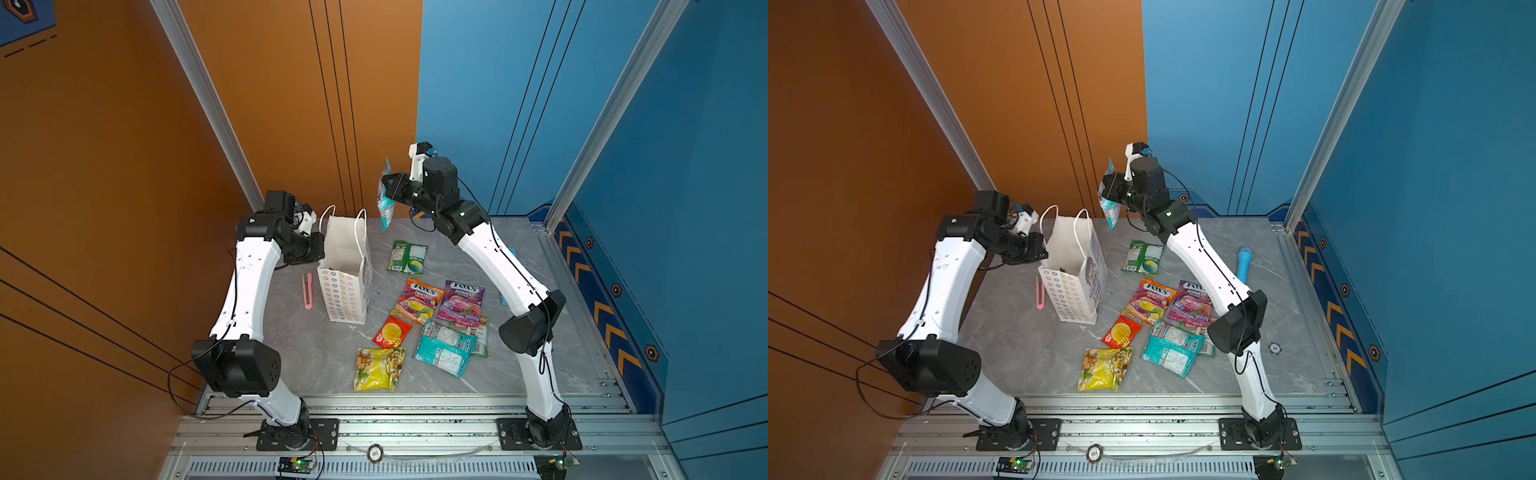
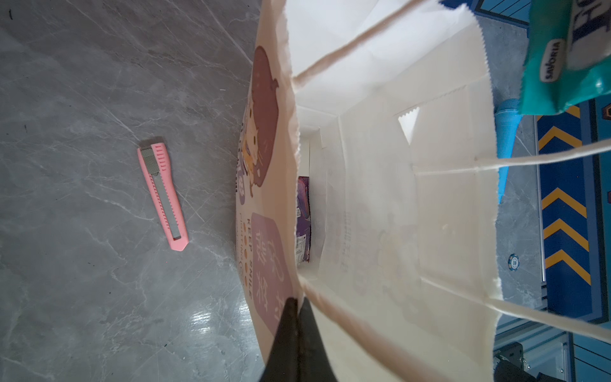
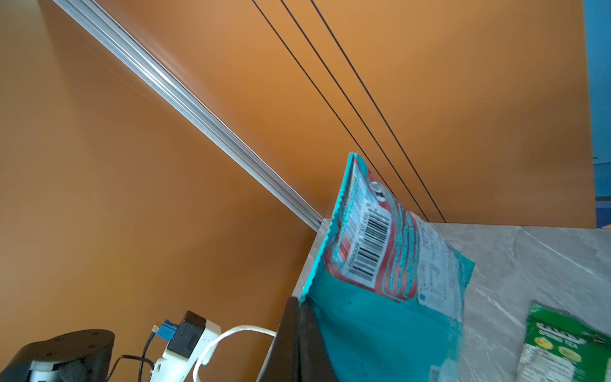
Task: Place the snacks into the paper bag
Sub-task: 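Lift the teal packet high off the pile with the right gripper, then carry the teal packet over the upright bag and lower it in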
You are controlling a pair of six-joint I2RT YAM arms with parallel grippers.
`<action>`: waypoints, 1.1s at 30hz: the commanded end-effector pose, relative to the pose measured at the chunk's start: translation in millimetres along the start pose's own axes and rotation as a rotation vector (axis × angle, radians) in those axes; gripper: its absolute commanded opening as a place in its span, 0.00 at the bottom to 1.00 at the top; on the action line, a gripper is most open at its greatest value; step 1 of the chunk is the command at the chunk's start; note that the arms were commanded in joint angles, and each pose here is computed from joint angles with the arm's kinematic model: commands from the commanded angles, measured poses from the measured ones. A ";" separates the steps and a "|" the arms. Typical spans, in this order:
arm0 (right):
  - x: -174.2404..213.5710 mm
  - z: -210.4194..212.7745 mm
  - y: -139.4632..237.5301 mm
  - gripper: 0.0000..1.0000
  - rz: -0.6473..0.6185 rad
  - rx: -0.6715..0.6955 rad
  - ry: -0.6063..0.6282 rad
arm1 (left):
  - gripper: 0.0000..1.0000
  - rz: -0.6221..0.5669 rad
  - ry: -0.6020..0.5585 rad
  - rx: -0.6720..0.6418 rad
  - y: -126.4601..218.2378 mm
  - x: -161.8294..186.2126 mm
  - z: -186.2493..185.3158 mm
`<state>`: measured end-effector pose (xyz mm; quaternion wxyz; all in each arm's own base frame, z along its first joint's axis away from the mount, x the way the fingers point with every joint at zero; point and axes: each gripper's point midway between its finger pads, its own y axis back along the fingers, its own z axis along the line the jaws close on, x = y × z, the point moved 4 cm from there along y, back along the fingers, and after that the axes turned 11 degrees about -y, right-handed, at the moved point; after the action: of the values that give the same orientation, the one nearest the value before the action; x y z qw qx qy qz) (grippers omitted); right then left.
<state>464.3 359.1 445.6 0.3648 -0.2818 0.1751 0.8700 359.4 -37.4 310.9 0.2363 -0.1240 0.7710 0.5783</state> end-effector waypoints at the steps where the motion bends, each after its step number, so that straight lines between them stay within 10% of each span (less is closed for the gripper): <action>1: -20.1 32.3 0.3 0.00 -0.124 -0.114 0.052 | 0.00 -0.011 -0.008 0.042 8.8 0.3 -11.7; 33: 1.3 100.1 0.8 0.00 -0.149 -0.391 0.058 | 0.00 0.001 -0.016 0.046 4.5 1.0 -12.6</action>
<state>459.0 419.3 468.9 0.3759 -0.3420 0.0526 0.8596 358.8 -42.2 311.4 0.2401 -0.1195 0.7745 0.5729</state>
